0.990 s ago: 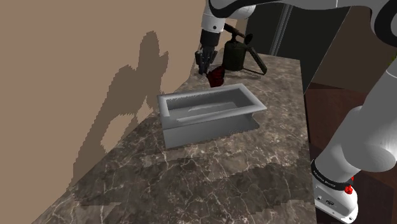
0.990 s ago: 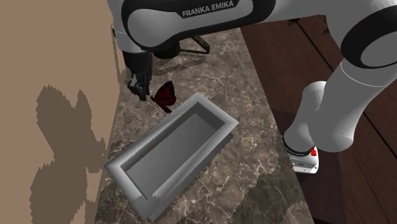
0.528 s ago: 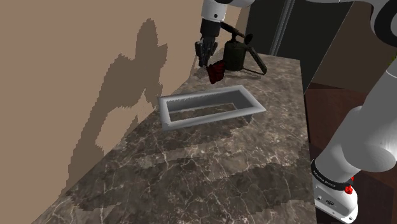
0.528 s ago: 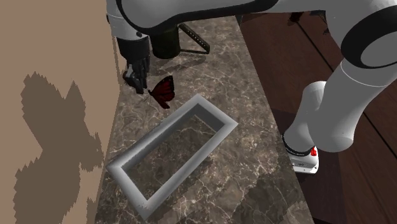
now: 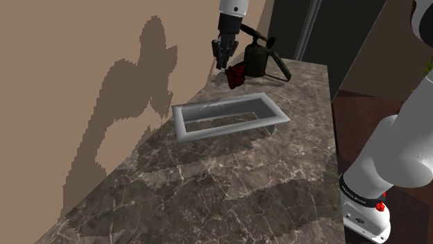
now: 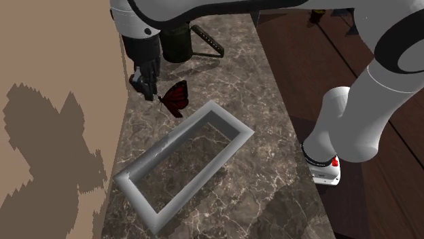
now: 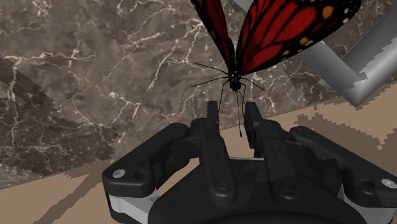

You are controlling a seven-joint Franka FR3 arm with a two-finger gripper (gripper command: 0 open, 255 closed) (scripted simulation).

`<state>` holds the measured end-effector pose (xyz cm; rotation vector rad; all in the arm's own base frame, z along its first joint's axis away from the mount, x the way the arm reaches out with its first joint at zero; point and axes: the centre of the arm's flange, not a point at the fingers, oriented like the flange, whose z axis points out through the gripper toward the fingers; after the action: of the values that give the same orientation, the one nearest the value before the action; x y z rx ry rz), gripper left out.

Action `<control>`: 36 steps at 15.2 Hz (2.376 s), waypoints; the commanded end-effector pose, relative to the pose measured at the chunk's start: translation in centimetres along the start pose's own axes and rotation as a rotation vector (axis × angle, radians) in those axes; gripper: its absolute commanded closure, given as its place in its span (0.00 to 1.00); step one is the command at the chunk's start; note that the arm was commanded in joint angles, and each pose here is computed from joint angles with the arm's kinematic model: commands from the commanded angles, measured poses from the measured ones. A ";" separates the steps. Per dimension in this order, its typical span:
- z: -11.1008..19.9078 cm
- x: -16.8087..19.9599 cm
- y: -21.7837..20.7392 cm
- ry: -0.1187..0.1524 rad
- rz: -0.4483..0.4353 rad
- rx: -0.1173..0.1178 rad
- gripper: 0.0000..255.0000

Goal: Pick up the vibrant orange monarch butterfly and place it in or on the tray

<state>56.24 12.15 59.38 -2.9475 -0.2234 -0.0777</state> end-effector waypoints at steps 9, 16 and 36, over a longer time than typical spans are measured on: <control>3.6 -8.4 -11.0 0.001 0.000 0.000 1.00; 7.2 -8.6 -10.4 0.001 0.000 0.000 1.00; 3.1 -8.7 -10.2 0.001 0.000 0.000 0.00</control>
<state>46.21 21.46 56.55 -2.9475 -0.2232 -0.0809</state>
